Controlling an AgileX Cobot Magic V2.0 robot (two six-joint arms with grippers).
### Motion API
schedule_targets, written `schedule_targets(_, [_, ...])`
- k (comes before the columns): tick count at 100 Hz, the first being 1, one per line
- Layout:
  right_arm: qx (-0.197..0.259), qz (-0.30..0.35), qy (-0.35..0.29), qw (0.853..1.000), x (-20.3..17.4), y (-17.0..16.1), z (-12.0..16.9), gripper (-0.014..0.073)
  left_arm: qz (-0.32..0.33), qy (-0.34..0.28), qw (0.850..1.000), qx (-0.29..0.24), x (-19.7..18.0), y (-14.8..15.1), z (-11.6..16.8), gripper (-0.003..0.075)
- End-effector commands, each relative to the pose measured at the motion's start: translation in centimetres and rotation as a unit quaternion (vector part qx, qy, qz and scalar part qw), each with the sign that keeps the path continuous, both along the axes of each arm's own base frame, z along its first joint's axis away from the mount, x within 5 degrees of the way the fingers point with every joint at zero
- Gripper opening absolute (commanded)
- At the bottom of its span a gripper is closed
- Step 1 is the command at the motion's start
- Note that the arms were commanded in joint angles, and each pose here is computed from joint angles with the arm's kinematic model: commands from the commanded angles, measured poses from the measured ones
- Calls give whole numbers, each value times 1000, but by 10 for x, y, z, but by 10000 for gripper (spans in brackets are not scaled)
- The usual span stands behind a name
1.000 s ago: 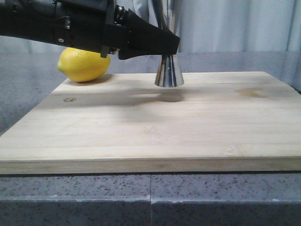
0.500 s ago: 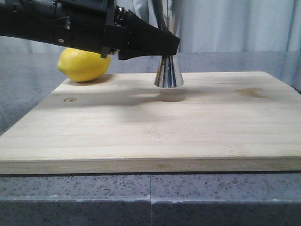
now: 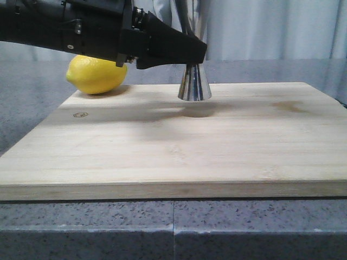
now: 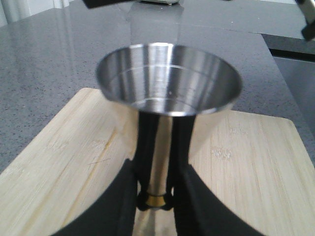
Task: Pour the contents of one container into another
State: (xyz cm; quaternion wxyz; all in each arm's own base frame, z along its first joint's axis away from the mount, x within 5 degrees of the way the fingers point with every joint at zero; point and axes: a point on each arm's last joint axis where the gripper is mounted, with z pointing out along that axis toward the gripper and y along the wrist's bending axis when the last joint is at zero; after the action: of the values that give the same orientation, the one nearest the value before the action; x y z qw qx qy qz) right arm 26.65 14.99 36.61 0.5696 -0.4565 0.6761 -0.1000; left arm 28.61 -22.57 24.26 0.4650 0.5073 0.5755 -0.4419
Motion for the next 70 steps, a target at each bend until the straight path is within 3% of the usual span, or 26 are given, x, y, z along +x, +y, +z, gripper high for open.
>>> schedule_targets(1, [8,25,-63,998,-7,3,26,279,-8,-17,998,-56,-3,-1,29,20])
schedule_targets(70, [-41,42,-95,994,-8,6,28,279,-8,-17,998,-56,-3,-1,29,20])
